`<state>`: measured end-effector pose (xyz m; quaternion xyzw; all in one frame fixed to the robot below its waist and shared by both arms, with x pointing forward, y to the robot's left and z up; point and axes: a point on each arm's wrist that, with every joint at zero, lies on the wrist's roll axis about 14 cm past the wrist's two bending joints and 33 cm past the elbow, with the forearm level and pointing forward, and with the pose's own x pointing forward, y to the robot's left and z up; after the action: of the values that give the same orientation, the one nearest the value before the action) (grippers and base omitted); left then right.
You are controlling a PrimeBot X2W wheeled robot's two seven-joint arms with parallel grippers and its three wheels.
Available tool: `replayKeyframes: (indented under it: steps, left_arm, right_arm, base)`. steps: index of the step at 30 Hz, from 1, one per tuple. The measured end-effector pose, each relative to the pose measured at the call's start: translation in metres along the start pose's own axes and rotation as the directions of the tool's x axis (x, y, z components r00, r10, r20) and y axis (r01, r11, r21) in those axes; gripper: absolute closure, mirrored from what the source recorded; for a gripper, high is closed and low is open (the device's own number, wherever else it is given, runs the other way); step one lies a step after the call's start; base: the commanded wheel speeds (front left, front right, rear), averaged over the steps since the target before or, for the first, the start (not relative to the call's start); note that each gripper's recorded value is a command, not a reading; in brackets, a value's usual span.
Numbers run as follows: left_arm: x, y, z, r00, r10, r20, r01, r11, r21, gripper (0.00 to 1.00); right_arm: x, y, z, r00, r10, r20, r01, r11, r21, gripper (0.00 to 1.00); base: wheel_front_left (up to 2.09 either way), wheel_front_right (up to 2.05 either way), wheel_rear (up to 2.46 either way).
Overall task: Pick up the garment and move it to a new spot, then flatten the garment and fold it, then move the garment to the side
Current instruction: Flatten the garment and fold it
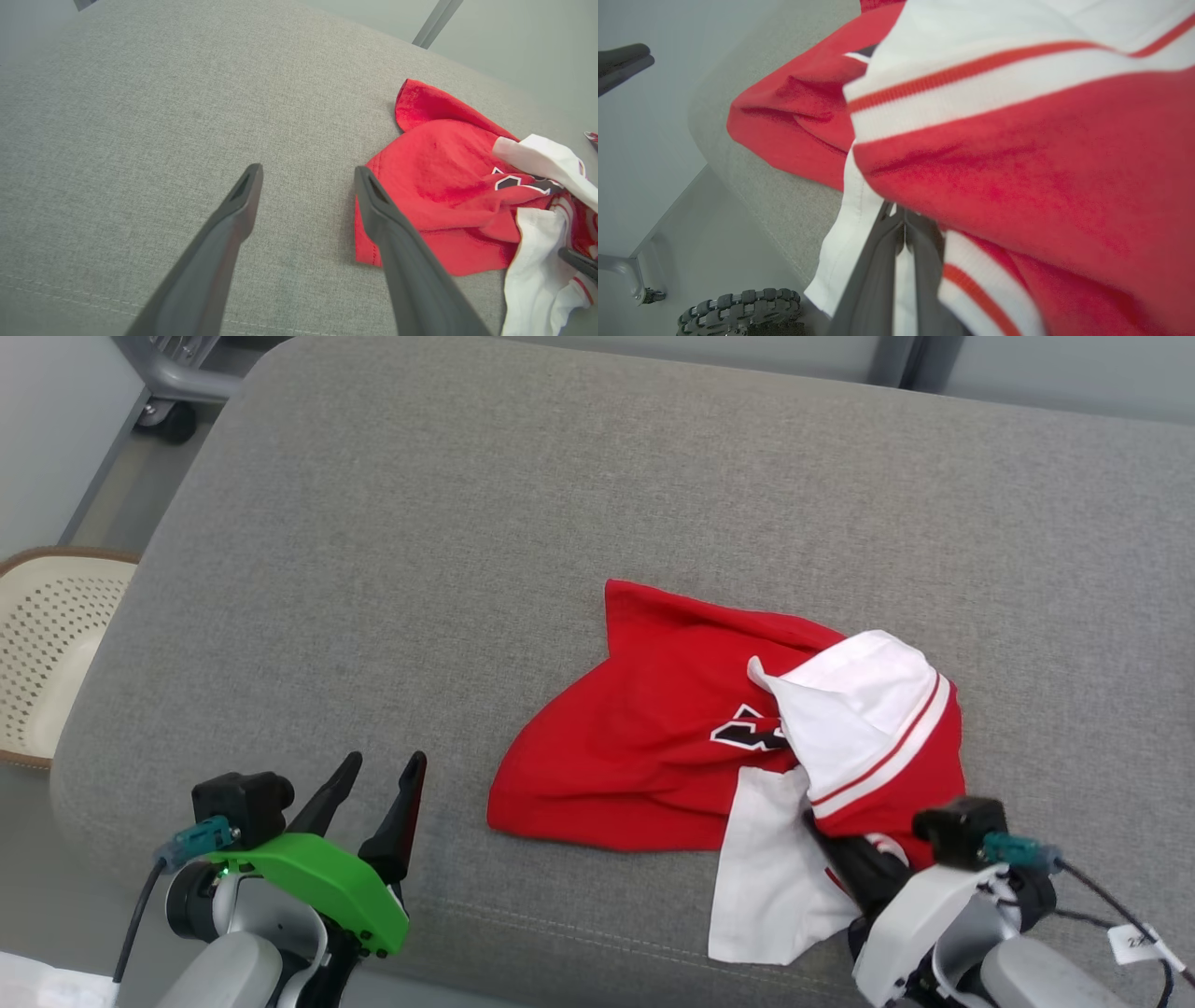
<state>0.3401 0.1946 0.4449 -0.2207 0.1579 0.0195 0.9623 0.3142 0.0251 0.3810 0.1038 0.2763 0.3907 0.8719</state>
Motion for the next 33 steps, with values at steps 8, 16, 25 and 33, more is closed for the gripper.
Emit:
replayKeyframes:
  steps: [8, 16, 25, 33]
  left_arm:
    - [0.004, -0.019, 0.002, 0.998, -0.055, 0.008, 0.055, 0.998, -0.002, 0.0]
    - [0.006, -0.024, 0.0, 0.998, -0.059, 0.009, 0.059, 0.998, -0.023, 0.0]
    - [0.001, -0.029, 0.0, 0.998, -0.059, 0.021, 0.06, 0.997, -0.048, 0.0]
    - [-0.004, -0.026, -0.003, 0.999, -0.027, 0.02, 0.029, 0.996, -0.081, 0.0]
  right_arm:
    - [-0.011, -0.017, 0.023, 1.0, -0.017, 0.018, 0.019, 0.995, -0.095, 0.96]
    - [-0.03, 0.001, -0.038, 0.963, 0.077, -0.256, -0.149, 0.951, -0.273, 0.0]
    - [-0.027, -0.015, -0.037, 0.92, 0.045, -0.388, -0.251, 0.829, -0.5, 0.0]
    - [-0.016, -0.032, -0.034, 0.877, -0.002, -0.48, -0.308, 0.766, -0.565, 0.0]
  base:
    - [0.0, 0.0, 0.0]
    - [0.0, 0.0, 0.0]
    - [0.0, 0.0, 0.0]
    - [0.0, 0.0, 0.0]
